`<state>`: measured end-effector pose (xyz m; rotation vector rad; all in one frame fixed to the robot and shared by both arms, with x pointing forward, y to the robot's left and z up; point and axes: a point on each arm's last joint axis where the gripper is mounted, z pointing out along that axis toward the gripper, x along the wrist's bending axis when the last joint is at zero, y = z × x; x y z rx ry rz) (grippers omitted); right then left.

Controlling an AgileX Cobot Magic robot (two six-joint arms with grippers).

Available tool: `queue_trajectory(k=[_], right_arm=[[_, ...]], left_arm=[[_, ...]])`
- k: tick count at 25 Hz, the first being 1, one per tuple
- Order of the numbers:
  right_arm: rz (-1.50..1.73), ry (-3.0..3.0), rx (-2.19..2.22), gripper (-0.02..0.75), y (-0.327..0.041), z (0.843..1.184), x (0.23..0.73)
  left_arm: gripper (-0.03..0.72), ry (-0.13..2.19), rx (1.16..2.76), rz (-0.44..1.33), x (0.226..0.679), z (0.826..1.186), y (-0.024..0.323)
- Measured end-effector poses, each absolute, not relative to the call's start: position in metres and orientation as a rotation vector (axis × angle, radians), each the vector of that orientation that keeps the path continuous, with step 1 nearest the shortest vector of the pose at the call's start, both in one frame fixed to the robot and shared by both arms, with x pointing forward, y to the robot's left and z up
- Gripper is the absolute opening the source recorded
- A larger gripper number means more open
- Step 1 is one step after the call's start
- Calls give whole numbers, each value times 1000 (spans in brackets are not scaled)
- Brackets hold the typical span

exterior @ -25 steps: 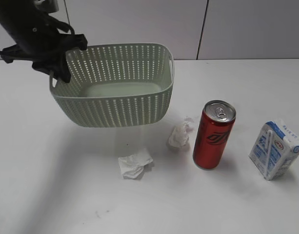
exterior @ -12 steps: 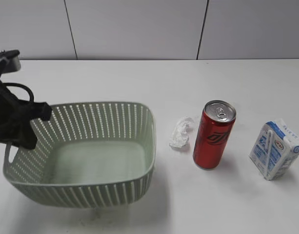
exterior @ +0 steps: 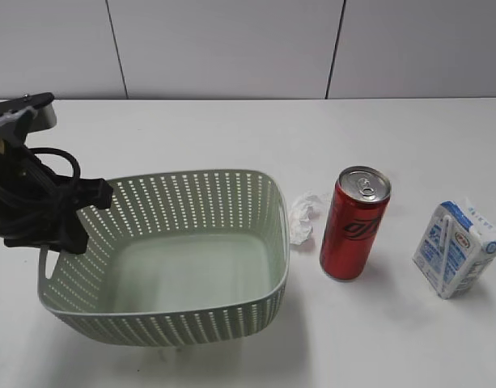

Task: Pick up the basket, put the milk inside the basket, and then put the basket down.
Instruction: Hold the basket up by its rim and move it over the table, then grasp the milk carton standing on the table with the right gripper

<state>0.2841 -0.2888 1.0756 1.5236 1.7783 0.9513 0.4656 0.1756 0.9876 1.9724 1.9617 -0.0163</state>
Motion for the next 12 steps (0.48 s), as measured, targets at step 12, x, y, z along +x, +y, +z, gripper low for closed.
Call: queue_trajectory(k=[12], right_arm=[[682, 2180, 1635, 607, -272, 1051, 417]], left_arm=[[-2, 1923, 2014, 49, 459, 988, 161]])
